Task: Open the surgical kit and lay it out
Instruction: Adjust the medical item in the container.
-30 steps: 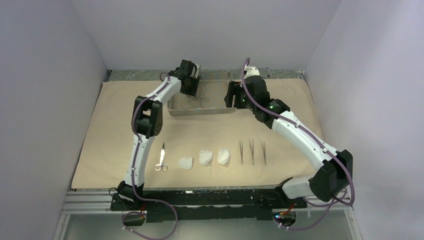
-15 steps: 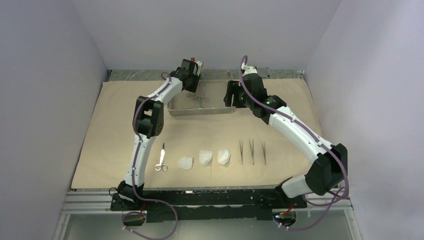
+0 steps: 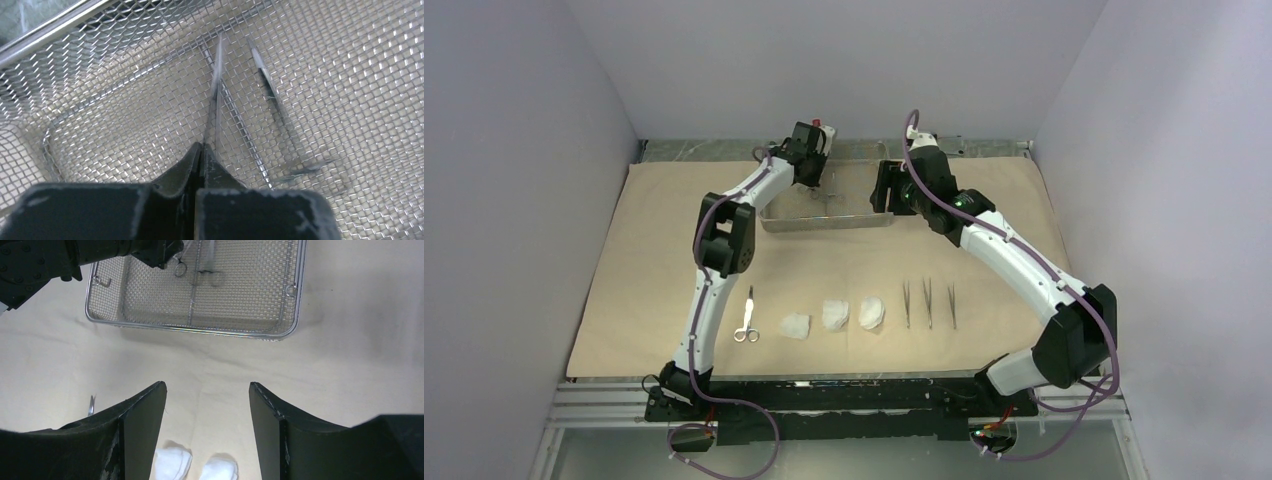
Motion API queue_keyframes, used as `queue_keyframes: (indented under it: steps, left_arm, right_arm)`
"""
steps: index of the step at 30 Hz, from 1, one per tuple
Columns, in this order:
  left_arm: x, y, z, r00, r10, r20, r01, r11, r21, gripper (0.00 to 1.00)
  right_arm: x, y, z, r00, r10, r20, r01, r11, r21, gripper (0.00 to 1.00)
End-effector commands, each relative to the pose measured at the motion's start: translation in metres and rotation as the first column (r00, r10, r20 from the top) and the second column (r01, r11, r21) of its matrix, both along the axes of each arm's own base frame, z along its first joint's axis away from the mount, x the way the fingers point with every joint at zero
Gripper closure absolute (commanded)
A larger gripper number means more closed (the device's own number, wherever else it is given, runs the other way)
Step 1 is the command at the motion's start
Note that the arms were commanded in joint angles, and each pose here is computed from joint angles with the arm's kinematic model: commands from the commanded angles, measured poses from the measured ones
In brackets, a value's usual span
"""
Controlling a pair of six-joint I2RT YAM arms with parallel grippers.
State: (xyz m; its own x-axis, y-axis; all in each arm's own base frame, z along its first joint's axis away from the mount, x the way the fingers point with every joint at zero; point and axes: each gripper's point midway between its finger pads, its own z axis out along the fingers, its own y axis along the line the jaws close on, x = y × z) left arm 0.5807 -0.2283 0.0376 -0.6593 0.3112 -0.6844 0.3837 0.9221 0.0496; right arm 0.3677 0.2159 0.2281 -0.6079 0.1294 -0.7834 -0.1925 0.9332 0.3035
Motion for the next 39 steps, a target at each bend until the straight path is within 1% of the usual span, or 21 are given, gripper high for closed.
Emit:
queue_keyframes:
  steps: [1,6,10,12,14,16,18,20,27,32,34,36,37,39]
  left_arm:
    - [-0.029,0.019,-0.017,0.993,0.036,-0.116,-0.027,0.997,0.077,0.99]
    - [-0.046,0.020,0.001,0.982,0.095,-0.164,-0.089,0.995,0.041,0.98]
    - [-0.057,0.018,0.015,0.975,0.114,-0.192,-0.115,0.993,0.003,0.91]
    - [-0.062,0.018,0.020,0.969,0.126,-0.214,-0.130,0.992,-0.004,0.90]
    - [-0.068,0.017,0.024,0.960,0.133,-0.247,-0.141,0.990,-0.012,0.92]
    - [-0.074,0.017,0.024,0.950,0.151,-0.274,-0.162,0.987,-0.019,0.97]
    - [-0.079,0.012,0.027,0.942,0.149,-0.300,-0.173,0.984,-0.053,1.00]
    - [-0.081,0.007,0.029,0.937,0.152,-0.315,-0.185,0.979,-0.080,1.00]
    - [-0.069,0.000,0.054,0.940,0.189,-0.284,-0.234,0.963,-0.135,1.00]
    - [-0.066,-0.003,0.075,0.941,0.219,-0.258,-0.272,0.943,-0.192,1.00]
    - [-0.067,0.001,0.080,0.934,0.249,-0.258,-0.302,0.933,-0.194,1.00]
    - [-0.068,0.009,0.087,0.924,0.285,-0.256,-0.337,0.922,-0.190,1.00]
    - [-0.070,0.016,0.092,0.918,0.309,-0.250,-0.359,0.915,-0.187,0.99]
    - [-0.073,0.029,0.117,0.916,0.342,-0.210,-0.383,0.901,-0.202,0.89]
  right_arm:
    - [0.008,0.005,0.021,0.999,-0.009,0.037,0.008,0.999,0.045,0.35]
    - [0.007,0.005,0.019,0.999,-0.011,0.032,0.010,0.999,0.051,0.35]
    - [0.007,0.006,0.017,1.000,-0.014,0.025,0.013,0.998,0.055,0.36]
    - [0.007,0.006,0.015,1.000,-0.012,0.020,0.011,0.998,0.056,0.36]
    - [0.007,0.007,0.013,1.000,-0.011,0.016,0.010,0.998,0.055,0.36]
    - [0.007,0.007,0.012,1.000,-0.011,0.012,0.010,0.998,0.055,0.36]
    - [0.007,0.007,0.010,1.000,-0.010,0.012,0.009,0.998,0.055,0.36]
    - [0.008,0.009,0.007,1.000,-0.002,0.006,0.001,0.999,0.054,0.36]
    - [0.014,0.017,-0.004,1.000,0.019,-0.020,-0.018,0.999,0.045,0.36]
    - [0.023,0.023,-0.010,0.999,0.028,-0.033,-0.027,0.999,0.040,0.37]
    - [0.029,0.028,-0.017,0.998,0.036,-0.054,-0.034,0.999,0.027,0.37]
    - [0.036,0.031,-0.029,0.994,0.025,-0.104,-0.026,1.000,-0.003,0.38]
    - [0.040,0.035,-0.034,0.992,0.032,-0.125,-0.034,0.999,-0.013,0.40]
    - [0.047,0.044,-0.044,0.986,0.025,-0.167,-0.033,0.999,-0.044,0.42]
